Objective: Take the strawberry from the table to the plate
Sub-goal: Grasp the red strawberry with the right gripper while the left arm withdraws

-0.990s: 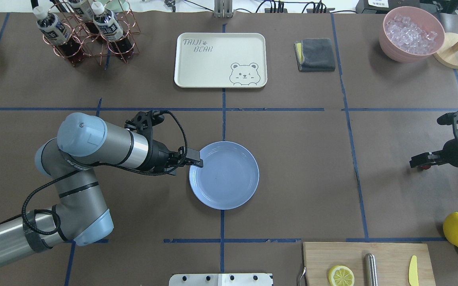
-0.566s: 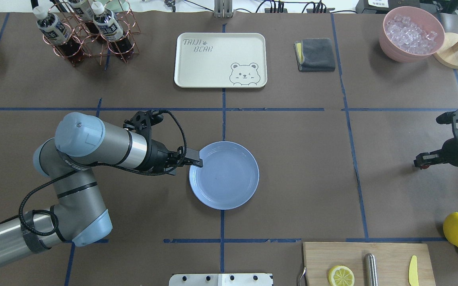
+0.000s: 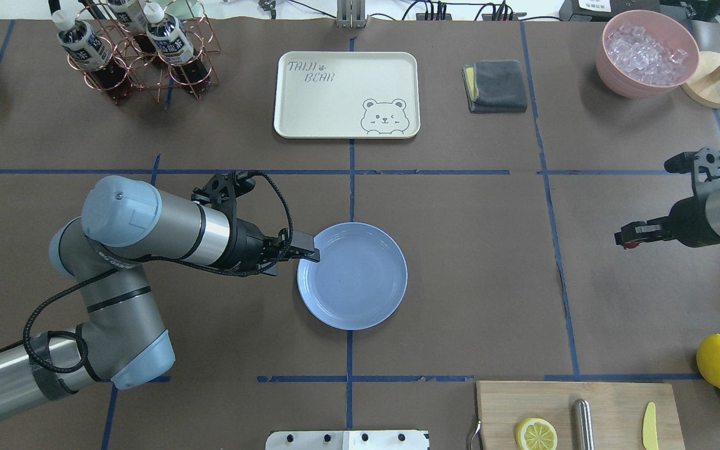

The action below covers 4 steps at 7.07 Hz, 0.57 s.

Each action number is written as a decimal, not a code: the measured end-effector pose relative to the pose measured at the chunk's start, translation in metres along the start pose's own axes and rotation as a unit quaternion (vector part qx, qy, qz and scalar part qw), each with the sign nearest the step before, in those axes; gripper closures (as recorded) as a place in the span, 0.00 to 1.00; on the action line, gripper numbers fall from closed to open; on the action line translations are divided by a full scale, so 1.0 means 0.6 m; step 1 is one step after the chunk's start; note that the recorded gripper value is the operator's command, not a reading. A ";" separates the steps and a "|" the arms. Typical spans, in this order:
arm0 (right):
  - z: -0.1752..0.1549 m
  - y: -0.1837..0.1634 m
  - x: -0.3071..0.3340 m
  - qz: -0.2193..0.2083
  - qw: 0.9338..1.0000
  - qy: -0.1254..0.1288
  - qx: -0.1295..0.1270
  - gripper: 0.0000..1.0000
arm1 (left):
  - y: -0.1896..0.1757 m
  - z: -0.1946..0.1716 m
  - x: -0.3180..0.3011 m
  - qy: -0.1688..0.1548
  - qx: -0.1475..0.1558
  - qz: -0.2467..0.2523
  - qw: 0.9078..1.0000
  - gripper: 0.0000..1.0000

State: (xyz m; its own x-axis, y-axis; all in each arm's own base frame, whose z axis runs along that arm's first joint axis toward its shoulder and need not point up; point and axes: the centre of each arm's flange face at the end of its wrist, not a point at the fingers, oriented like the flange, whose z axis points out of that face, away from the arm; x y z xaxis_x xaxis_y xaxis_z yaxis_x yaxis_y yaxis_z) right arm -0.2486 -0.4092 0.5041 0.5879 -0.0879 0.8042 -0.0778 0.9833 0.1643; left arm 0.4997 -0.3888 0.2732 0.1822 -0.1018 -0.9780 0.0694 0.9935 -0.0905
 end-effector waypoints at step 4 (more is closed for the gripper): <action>0.036 -0.072 -0.364 0.106 0.993 -0.028 -0.042 1.00 | 0.000 -0.005 -0.011 -0.003 0.002 -0.006 1.000 0.00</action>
State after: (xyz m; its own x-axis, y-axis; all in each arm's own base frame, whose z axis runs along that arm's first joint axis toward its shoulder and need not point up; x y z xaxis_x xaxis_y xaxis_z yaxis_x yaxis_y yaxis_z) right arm -0.3910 -0.4358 0.3337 0.5202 0.1163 0.8461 -0.1270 0.9902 -0.0579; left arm 0.4954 -0.3878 0.2790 0.1868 -0.1139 -0.9758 0.0748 0.9920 -0.1015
